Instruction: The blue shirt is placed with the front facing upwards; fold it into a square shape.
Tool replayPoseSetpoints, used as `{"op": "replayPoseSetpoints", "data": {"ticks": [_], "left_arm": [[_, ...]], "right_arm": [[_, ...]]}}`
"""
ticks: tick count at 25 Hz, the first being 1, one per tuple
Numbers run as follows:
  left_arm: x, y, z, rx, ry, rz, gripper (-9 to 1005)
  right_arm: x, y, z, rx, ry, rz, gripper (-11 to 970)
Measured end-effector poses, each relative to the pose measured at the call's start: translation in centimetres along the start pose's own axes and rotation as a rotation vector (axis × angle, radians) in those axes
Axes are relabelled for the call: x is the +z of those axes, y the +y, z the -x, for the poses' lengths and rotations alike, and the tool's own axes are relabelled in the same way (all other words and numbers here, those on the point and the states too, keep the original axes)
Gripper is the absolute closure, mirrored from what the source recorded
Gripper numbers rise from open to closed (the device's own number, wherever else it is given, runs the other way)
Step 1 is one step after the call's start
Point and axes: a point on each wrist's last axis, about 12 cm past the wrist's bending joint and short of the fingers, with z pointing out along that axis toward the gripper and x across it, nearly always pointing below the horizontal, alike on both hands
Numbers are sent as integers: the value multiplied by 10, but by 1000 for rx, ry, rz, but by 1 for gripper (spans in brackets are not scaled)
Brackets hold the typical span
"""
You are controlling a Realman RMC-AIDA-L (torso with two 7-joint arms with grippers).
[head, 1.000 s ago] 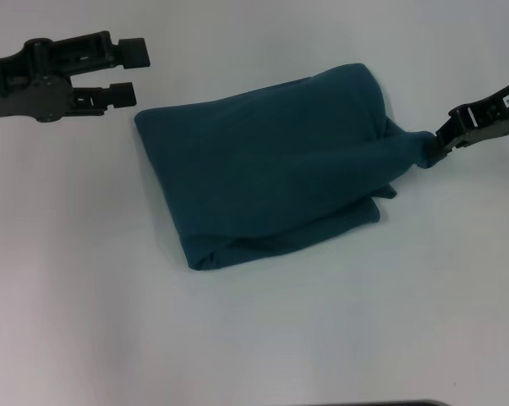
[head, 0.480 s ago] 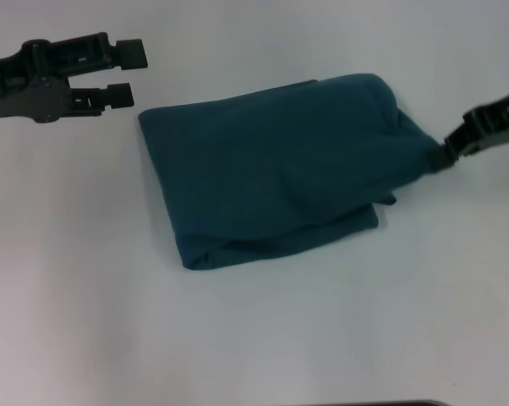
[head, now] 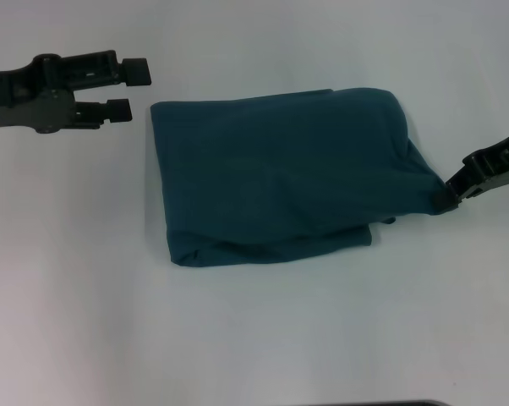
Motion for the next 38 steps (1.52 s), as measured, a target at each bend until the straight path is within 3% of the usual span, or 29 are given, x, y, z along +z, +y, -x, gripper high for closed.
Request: {"op": "replayPoseSetpoints", "data": {"ticks": [11, 16, 22, 29, 38], "left_arm": [[4, 5, -2, -12, 48, 56, 48], [4, 4, -2, -13, 46, 55, 48], [4, 4, -2, -13, 43, 53, 48], [7, 6, -5, -32, 64, 71, 47], [30, 19, -12, -108, 121, 211, 47]], "right_arm": [[9, 0, -3, -7, 52, -6, 910], [-1, -8, -5, 14, 25, -30, 733], [-33, -23, -3, 65, -118, -37, 500], [-47, -19, 1, 41, -281, 68, 499], [-52, -10, 5, -60, -436, 214, 497]]}}
